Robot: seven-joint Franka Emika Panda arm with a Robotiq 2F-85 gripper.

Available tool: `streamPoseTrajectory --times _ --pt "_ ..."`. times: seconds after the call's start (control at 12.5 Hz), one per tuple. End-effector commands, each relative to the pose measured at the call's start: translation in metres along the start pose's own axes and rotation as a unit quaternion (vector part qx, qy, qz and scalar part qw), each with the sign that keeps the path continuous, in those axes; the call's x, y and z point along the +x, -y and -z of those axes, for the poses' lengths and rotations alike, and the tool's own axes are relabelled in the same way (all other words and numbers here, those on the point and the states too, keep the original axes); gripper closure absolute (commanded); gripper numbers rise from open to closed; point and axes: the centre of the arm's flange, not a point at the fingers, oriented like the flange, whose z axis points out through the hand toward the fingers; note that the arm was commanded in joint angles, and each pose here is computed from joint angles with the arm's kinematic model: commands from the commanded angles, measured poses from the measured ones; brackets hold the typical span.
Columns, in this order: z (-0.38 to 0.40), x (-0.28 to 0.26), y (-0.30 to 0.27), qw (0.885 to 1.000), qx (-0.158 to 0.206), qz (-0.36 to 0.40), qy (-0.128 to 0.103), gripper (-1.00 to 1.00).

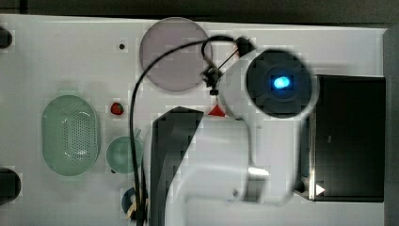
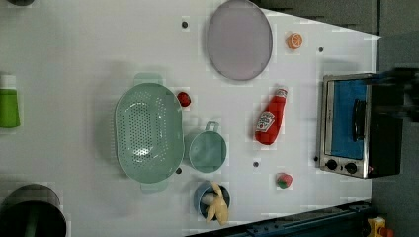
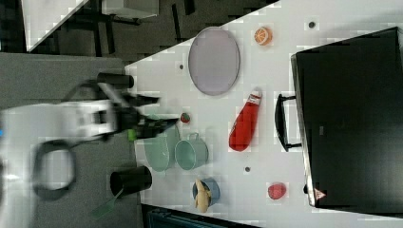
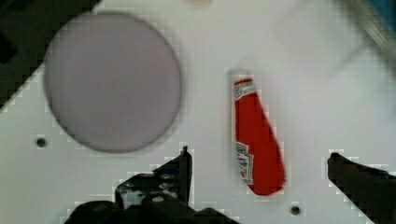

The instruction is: Pick Ketchup from oven and place it on table.

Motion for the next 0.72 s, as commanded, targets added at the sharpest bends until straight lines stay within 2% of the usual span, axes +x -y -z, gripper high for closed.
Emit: streamPoseTrajectory --times 0.08,0.24,0.48,0.72 --pt "0.052 0.005 -0.002 0.998 -0.039 -0.051 0.008 -1.00" --pt "0.084 0.000 -0.008 0.997 -0.052 -0.058 0.021 -1.00" --pt "0.115 0.001 -0.006 0.998 -0.034 -0.058 0.001 -1.00" --pt "0.117 0.001 -0.005 0.998 -0.033 -0.058 -0.001 -1.00"
